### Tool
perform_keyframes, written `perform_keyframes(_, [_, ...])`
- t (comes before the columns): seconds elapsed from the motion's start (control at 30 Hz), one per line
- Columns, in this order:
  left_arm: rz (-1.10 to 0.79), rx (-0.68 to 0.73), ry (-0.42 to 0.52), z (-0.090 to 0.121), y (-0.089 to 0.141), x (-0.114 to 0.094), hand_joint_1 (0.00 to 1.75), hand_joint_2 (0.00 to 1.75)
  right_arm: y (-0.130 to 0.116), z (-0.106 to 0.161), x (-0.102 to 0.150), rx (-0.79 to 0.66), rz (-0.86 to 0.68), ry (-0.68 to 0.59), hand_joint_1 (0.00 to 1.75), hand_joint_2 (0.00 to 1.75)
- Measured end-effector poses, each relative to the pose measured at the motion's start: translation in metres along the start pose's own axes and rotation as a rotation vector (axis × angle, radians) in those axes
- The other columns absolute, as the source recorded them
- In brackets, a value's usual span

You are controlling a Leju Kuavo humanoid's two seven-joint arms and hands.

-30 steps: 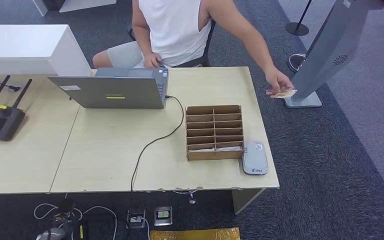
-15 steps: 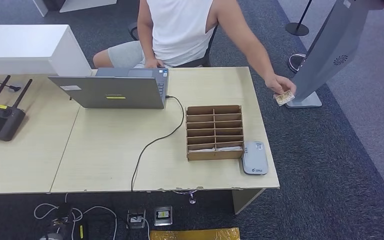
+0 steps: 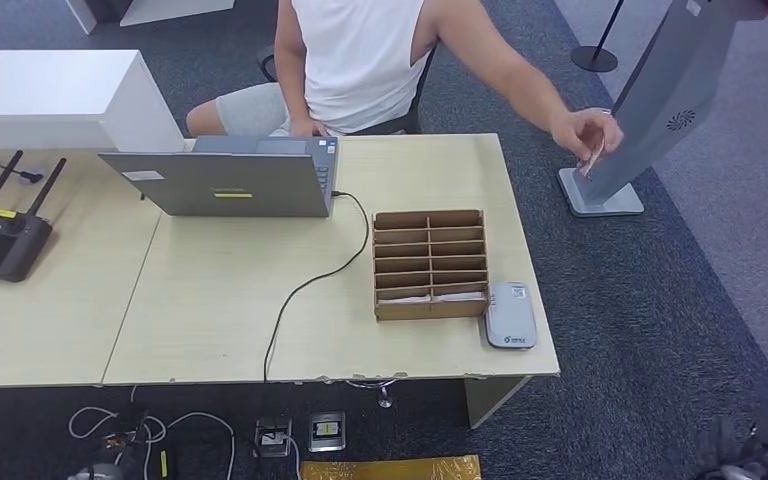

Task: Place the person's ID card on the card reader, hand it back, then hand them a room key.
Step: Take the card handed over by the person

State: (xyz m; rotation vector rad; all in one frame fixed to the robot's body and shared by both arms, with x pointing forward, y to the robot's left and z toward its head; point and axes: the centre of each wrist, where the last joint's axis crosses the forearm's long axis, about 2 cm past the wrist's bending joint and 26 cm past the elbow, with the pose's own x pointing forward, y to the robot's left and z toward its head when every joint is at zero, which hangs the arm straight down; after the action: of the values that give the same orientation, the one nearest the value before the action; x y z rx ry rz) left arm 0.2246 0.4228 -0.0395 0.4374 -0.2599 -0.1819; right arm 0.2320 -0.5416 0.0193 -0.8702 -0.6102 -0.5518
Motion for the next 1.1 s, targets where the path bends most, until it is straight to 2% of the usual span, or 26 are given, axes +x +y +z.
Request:
perform_keyframes(0.1, [0.001, 0.009, -0.002, 0.0, 0.002, 0.001, 0.0, 0.0, -0.01, -0.008, 0.065, -0.023, -0.154, -0.145, 0.0, 1.75])
perform_keyframes(0.27, [0.012, 0.024, -0.009, 0.0, 0.004, 0.003, 0.0, 0.0, -0.036, 0.004, 0.207, -0.057, -0.437, -0.42, 0.0, 1.75])
perform_keyframes(0.43, [-0.003, 0.027, -0.024, 0.001, 0.004, 0.005, 0.0, 0.0, -0.055, 0.043, 0.311, -0.096, -0.644, -0.674, 0.0, 1.75])
perform_keyframes(0.6, [-0.026, 0.034, -0.043, 0.003, 0.005, 0.015, 0.0, 0.0, -0.068, 0.107, 0.399, -0.104, -0.772, -0.884, 0.0, 1.75])
perform_keyframes(0.7, [-0.033, 0.035, -0.048, 0.003, 0.005, 0.017, 0.0, 0.0, -0.071, 0.148, 0.435, -0.161, -0.757, -1.048, 0.0, 1.75])
perform_keyframes(0.8, [-0.041, 0.032, -0.054, 0.004, 0.004, 0.019, 0.0, 0.0, -0.067, 0.188, 0.462, -0.202, -0.667, -1.242, 0.0, 1.75])
perform_keyframes(0.93, [-0.052, 0.017, -0.063, 0.005, 0.003, 0.024, 0.0, 0.0, -0.042, 0.241, 0.481, -0.172, -0.396, -1.498, 0.0, 1.75])
perform_keyframes(1.1, [-0.068, -0.002, -0.074, 0.007, 0.001, 0.03, 0.0, 0.0, 0.006, 0.293, 0.48, -0.119, -0.025, -1.735, 0.0, 1.75])
